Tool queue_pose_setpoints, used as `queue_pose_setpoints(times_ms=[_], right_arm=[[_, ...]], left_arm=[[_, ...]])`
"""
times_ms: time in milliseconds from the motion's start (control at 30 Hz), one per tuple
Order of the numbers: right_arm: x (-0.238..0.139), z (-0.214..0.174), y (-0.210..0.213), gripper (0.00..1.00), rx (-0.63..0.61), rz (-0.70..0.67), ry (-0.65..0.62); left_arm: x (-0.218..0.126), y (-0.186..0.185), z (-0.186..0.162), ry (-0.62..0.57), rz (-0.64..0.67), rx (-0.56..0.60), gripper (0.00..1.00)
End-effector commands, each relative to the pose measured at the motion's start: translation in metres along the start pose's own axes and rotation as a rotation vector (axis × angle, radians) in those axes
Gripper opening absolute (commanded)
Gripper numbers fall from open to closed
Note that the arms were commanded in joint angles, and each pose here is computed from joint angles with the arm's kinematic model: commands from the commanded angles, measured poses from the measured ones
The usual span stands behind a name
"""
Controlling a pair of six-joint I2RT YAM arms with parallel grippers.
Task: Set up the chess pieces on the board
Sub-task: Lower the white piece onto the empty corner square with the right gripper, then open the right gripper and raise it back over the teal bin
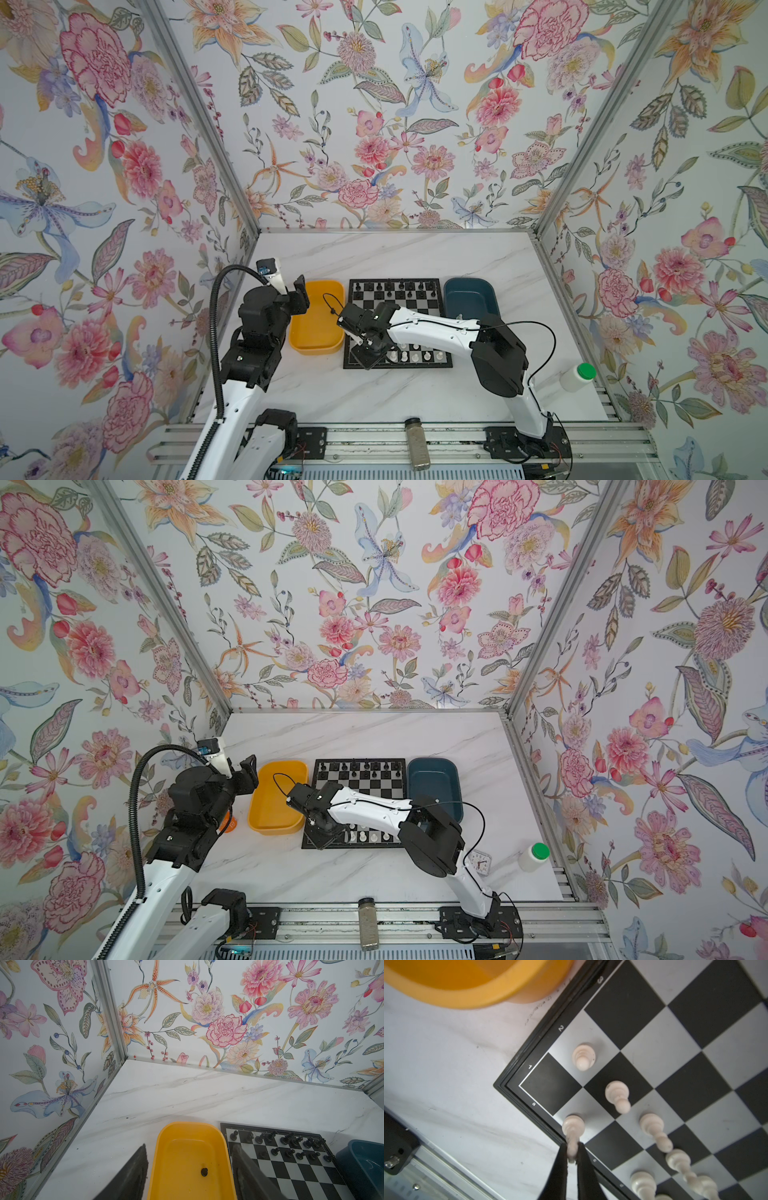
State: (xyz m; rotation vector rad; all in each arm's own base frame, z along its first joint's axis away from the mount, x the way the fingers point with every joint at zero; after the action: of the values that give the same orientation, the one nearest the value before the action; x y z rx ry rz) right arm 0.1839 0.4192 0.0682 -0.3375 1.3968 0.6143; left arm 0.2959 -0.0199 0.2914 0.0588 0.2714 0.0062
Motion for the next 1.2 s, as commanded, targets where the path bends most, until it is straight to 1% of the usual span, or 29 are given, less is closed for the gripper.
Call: queue_pose_setpoints(times_ms=[0, 633, 1167], right_arm=[[0.0068, -0.0018, 0.0023, 0.13, 0.003, -0.014, 0.01], [0.0084, -0.0039, 0.0049, 0.21, 0.002, -0.012, 0.015], [0.0023, -0.009, 0.0009, 0.25, 0.014, -0.019, 0.011]], left_arm=[[-0.0006, 0.0033, -0.0031, -0.003, 0.015, 0.005, 0.66], [-0.0006, 0.0026, -0.0042, -0.003, 0.011, 0.005, 0.65], [-0.0007, 0.0019, -0.0036, -0.007, 0.007, 0.005, 0.65]])
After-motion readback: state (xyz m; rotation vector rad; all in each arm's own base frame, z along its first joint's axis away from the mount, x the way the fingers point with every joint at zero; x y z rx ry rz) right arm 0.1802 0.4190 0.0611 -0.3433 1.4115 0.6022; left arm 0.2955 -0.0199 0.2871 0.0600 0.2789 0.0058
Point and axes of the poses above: each gripper's point midway between its finger pads, its own x axis out along the fingers, its own y axis along the line the jaws close on, z = x × y, the point moved 1 cm from there along -x, back along the fingers, and after that the axes turned 11 degrees about x, right-handed, at the moved point
